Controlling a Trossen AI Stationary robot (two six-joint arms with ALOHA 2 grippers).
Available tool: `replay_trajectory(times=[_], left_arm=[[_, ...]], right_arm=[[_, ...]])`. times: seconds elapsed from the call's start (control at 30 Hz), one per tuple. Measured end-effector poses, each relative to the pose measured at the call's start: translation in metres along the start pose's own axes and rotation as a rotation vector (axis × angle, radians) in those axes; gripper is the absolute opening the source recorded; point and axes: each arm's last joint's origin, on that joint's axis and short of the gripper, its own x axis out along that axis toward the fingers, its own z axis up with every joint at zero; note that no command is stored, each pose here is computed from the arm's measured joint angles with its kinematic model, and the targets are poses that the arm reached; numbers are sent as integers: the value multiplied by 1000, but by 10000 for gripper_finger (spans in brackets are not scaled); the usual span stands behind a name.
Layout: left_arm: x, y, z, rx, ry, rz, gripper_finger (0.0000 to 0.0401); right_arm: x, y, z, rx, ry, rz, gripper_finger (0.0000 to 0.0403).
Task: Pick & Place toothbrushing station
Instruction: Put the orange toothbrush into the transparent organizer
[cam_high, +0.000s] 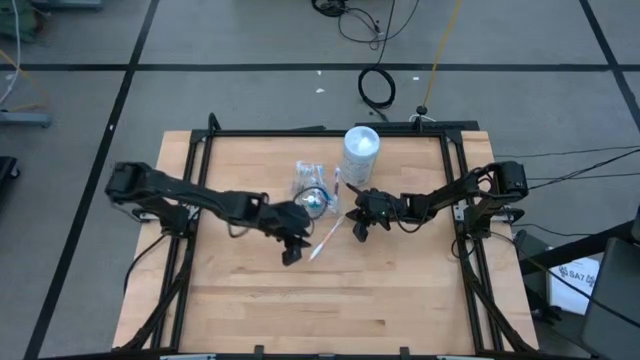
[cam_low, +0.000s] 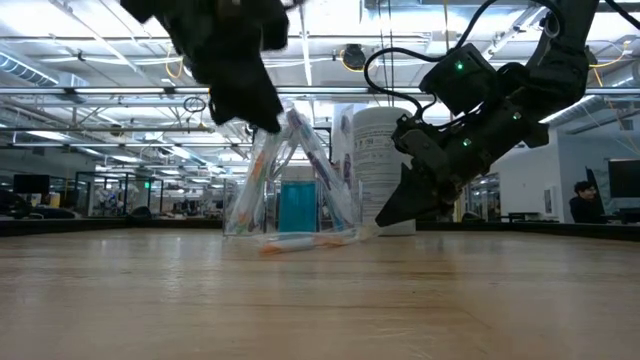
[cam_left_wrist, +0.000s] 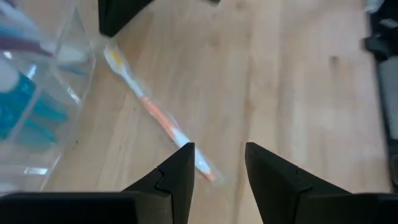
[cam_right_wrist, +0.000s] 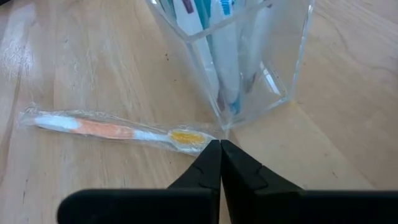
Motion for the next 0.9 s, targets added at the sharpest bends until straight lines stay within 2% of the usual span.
replay_trajectory(times=[0.2,0.37,0.5,0.6,0.9], left_arm=[[43,10,-10,-39,71,8,153],[66,14,-18,-40,100,16,190],[79,20,-25,-57,106,109,222],[89,23,-30,-74,120,118,235],[107,21,-41,-81,144,149,234]], right_arm=[[0,0,0,0,0,1,0],[0,0,0,1,1,1,0],[0,0,0,3,0,1,0],[0,0,0,3,0,0,0],[0,0,0,0,3,-2,0]])
